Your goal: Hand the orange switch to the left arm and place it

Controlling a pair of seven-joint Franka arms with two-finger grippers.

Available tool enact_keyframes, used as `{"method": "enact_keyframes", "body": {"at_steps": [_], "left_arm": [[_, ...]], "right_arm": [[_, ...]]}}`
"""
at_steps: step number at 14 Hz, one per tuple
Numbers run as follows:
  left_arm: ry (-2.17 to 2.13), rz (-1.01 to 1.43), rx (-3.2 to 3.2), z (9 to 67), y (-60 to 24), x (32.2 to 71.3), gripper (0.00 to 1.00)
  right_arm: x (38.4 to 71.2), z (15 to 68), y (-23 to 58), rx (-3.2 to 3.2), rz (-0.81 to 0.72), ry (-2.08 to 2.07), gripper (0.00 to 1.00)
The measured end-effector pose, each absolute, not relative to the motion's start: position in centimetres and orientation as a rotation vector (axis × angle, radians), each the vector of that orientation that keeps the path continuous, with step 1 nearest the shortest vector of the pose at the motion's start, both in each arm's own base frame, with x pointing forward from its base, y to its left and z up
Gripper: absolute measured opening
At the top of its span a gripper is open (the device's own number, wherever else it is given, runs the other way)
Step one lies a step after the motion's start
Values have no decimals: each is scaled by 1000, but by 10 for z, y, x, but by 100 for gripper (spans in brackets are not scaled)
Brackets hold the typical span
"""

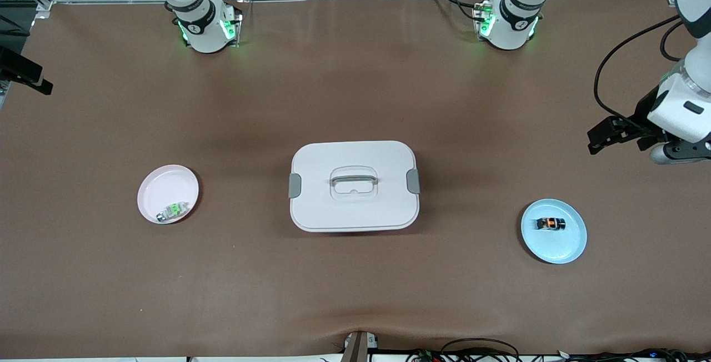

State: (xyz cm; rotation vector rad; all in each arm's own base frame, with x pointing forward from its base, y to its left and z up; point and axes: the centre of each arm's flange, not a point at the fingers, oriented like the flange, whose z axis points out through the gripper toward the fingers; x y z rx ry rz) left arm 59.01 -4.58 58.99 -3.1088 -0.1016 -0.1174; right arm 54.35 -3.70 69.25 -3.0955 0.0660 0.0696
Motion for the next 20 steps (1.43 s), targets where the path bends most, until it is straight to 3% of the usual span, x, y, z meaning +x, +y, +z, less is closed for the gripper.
{"method": "enact_keyframes", "body": {"at_steps": [11,20], "left_arm": [[-121,-100,-3132,633,-41,557,100],[-117,-47,-3130,626,-39,553,100]], "right_arm": [[544,693,-37,-3096,68,66,100],[544,693,-37,-3096,65,66,100]]}}
